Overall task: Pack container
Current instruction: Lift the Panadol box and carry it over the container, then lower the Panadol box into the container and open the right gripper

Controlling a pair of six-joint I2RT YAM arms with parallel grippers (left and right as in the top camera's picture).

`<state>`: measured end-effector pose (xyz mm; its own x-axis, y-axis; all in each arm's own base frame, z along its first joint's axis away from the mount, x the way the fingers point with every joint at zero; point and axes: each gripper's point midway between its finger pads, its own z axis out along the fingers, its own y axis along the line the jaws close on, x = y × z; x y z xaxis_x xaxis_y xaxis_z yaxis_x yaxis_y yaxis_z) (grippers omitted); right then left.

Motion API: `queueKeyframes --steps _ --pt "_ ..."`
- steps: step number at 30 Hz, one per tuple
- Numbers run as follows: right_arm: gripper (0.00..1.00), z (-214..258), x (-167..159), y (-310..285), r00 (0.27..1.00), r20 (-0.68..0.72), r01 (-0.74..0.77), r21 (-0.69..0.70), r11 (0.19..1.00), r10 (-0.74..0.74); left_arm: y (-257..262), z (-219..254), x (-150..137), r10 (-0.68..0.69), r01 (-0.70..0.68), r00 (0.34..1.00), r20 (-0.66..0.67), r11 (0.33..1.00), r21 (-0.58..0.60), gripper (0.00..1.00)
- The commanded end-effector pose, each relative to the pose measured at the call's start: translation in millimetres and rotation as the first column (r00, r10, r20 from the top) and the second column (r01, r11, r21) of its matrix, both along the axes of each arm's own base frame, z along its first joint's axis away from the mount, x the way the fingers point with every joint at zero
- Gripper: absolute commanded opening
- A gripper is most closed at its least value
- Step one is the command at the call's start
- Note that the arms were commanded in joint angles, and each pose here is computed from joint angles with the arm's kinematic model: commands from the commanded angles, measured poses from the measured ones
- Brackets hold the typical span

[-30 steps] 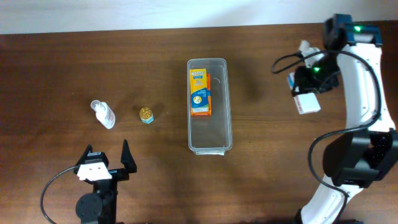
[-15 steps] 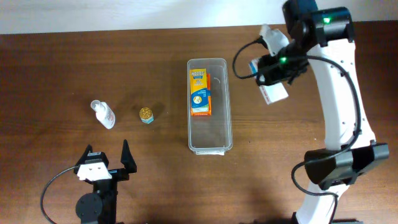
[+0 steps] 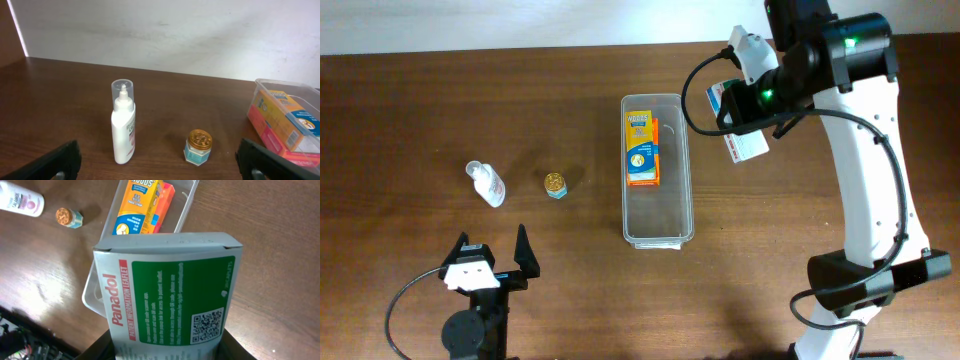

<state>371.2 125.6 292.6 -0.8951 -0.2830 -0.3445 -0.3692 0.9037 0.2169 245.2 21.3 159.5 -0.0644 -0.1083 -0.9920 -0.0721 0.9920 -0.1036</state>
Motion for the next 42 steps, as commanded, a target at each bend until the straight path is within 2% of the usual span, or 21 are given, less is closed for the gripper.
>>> queueKeyframes --steps 1,15,18,22,32,37,42 --pt "0.42 18.4 -7.5 3.2 0.997 0.012 0.073 0.051 0.996 -0.073 0.4 -1.9 -0.2 0.004 -0.004 1.000 -0.002 1.000 -0.005 0.99" --pt "0.42 9.8 -13.2 25.7 0.991 -0.040 0.126 0.052 0.991 -0.124 0.4 -1.9 -0.2 0.004 -0.004 1.000 -0.002 1.000 -0.005 0.99" --pt "0.42 -4.3 -11.4 22.5 0.975 -0.054 0.215 -0.024 0.976 -0.216 0.4 -1.9 -0.2 0.004 -0.004 1.000 -0.002 1.000 -0.005 0.99" --pt "0.42 -24.0 -13.1 29.9 0.960 -0.084 0.260 -0.073 0.963 -0.266 0.4 -1.9 -0.2 0.004 -0.004 1.000 -0.002 1.000 -0.005 0.99" --pt "0.41 -61.4 9.4 76.5 0.905 -0.102 0.416 0.013 0.909 -0.412 0.4 -1.9 -0.2 0.004 -0.004 1.000 -0.002 1.000 -0.005 0.99" --pt "0.41 -93.8 -4.3 83.2 0.869 -0.137 0.470 -0.069 0.880 -0.475 0.4 -1.9 -0.2 0.004 -0.004 1.000 -0.002 1.000 -0.005 0.99" --pt "0.41 -118.7 -16.1 97.9 0.888 -0.133 0.427 -0.119 0.897 -0.440 0.4 -1.9 -0.2 0.004 -0.004 1.000 -0.002 1.000 -0.005 0.99"
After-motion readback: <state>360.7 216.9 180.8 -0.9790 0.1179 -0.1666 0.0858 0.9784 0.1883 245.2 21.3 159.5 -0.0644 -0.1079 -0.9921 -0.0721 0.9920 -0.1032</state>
